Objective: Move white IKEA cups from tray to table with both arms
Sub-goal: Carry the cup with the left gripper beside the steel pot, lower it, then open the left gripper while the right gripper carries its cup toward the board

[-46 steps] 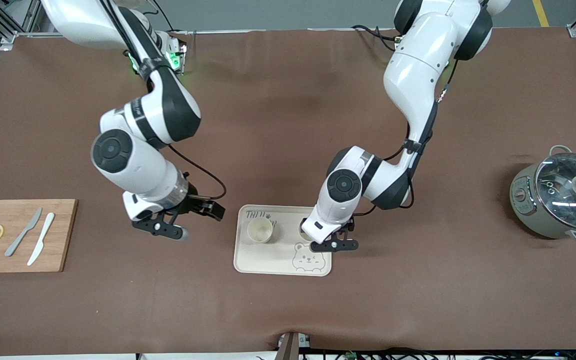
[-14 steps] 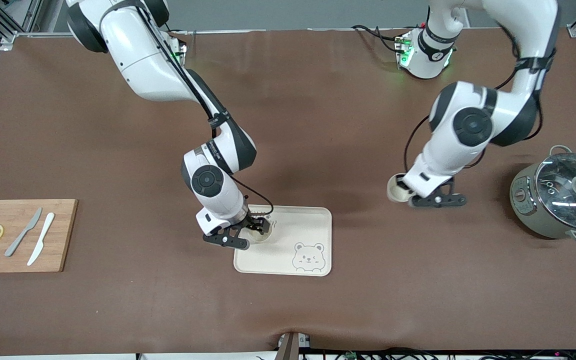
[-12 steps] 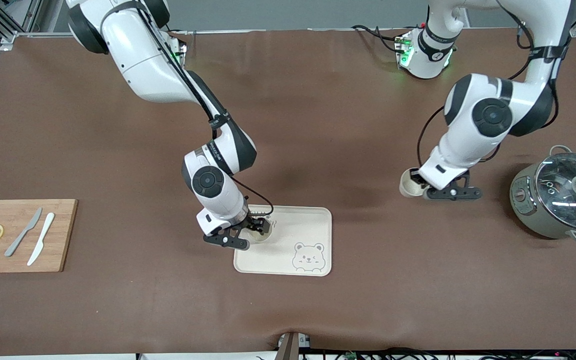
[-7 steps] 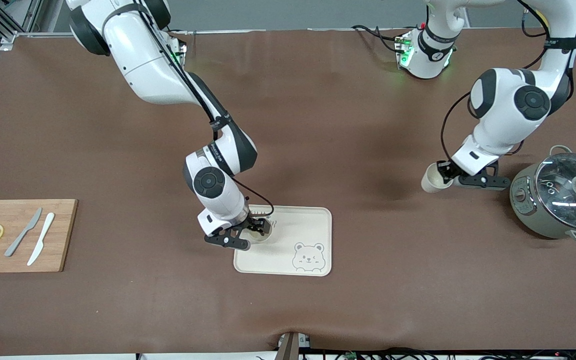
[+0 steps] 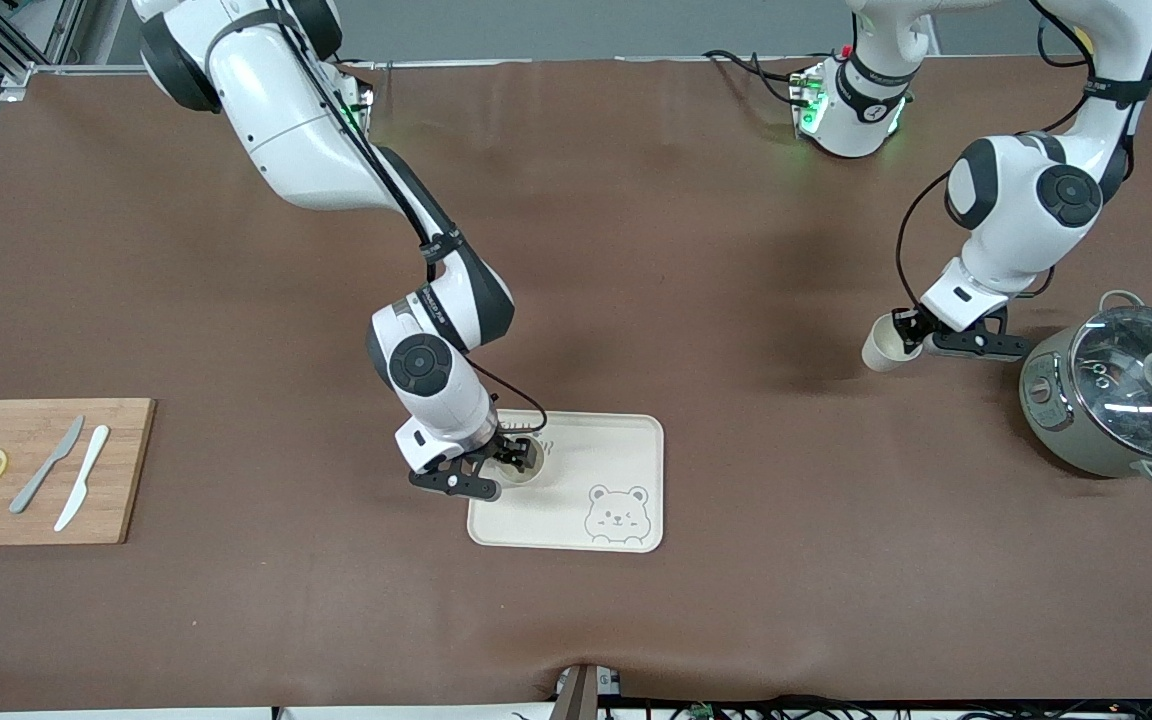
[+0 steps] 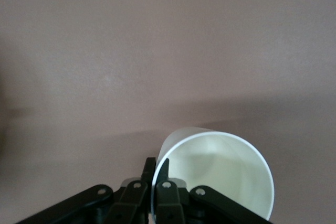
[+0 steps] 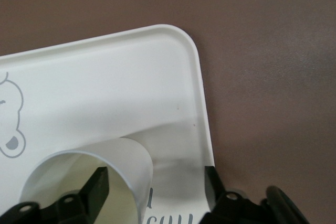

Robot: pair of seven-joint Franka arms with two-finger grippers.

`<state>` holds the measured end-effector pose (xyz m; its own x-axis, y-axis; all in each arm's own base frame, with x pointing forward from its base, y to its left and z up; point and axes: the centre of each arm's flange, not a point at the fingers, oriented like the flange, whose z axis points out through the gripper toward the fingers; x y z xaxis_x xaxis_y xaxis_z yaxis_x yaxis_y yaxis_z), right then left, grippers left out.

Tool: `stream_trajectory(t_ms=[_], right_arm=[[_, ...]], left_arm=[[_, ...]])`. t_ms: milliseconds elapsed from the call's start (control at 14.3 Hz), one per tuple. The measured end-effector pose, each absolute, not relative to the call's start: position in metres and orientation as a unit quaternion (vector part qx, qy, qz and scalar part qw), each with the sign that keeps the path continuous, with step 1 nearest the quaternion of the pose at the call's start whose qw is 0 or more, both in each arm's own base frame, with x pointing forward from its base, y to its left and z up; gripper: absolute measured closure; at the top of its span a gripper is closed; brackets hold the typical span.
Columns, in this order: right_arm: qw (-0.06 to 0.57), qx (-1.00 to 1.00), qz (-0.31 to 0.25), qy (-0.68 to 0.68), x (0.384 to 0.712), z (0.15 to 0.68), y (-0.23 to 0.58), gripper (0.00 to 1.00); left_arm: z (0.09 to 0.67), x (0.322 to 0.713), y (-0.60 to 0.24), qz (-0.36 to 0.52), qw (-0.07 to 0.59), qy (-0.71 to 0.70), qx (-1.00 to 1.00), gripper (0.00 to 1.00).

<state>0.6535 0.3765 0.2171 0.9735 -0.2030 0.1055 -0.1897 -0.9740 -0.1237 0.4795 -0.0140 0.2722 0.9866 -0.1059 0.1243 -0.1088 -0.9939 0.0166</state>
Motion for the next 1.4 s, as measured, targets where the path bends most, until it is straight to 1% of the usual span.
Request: stream_trajectory(t_ms=[70,140,209,419,488,558,628,1047,1116,1186,1256,1326,1395], right_arm=[[0.056,-0.992,-0.059,0.099,0.654,0.217,0.376,0.38],[0.055,-0.992,-0.059,0.1,0.654,0.216,0.375,0.48],[0.055,-0.992,-0.059,0.1,0.654,0.216,0.374,0.6],[0.054,-0.992,-0.059,0.1,0.655,0.215,0.374,0.88],[0.054,-0.992,-0.059,0.1,0.655,0.215,0.374,0.88],[0.054,-0.992,-0.059,0.101,0.655,0.215,0.374,0.93],[0.054,-0.992,-0.059,0.101,0.655,0.215,0.374,0.96],[0.054,-0.992,-0.06,0.101,0.656,0.216,0.373,0.96],[0.055,-0.991,-0.061,0.101,0.656,0.217,0.374,0.96],[0.057,-0.991,-0.064,0.101,0.658,0.22,0.374,0.96],[0.059,-0.991,-0.066,0.101,0.659,0.225,0.375,0.96],[0.057,-0.991,-0.064,0.102,0.661,0.23,0.374,0.96],[0.052,-0.992,-0.057,0.103,0.662,0.235,0.372,0.96]], left_arm=[[0.268,0.476,-0.014,0.061,0.012,-0.054,0.997,0.96],[0.264,0.474,-0.014,0.059,0.012,-0.054,0.997,0.96],[0.26,0.473,-0.014,0.056,0.012,-0.054,0.997,0.96],[0.251,0.472,-0.015,0.05,0.013,-0.053,0.997,0.96],[0.247,0.472,-0.015,0.049,0.017,-0.048,0.998,0.96],[0.243,0.472,-0.015,0.05,0.021,-0.043,0.998,0.96],[0.239,0.473,-0.016,0.052,0.023,-0.041,0.998,0.96],[0.219,0.477,-0.024,0.057,0.028,-0.046,0.997,0.96],[0.22,0.478,-0.026,0.059,0.028,-0.052,0.996,0.9],[0.221,0.479,-0.029,0.06,0.028,-0.06,0.996,0.81],[0.221,0.48,-0.03,0.061,0.029,-0.063,0.996,0.72],[0.221,0.48,-0.031,0.061,0.029,-0.063,0.996,0.61],[0.222,0.481,-0.032,0.063,0.03,-0.063,0.996,0.52]])
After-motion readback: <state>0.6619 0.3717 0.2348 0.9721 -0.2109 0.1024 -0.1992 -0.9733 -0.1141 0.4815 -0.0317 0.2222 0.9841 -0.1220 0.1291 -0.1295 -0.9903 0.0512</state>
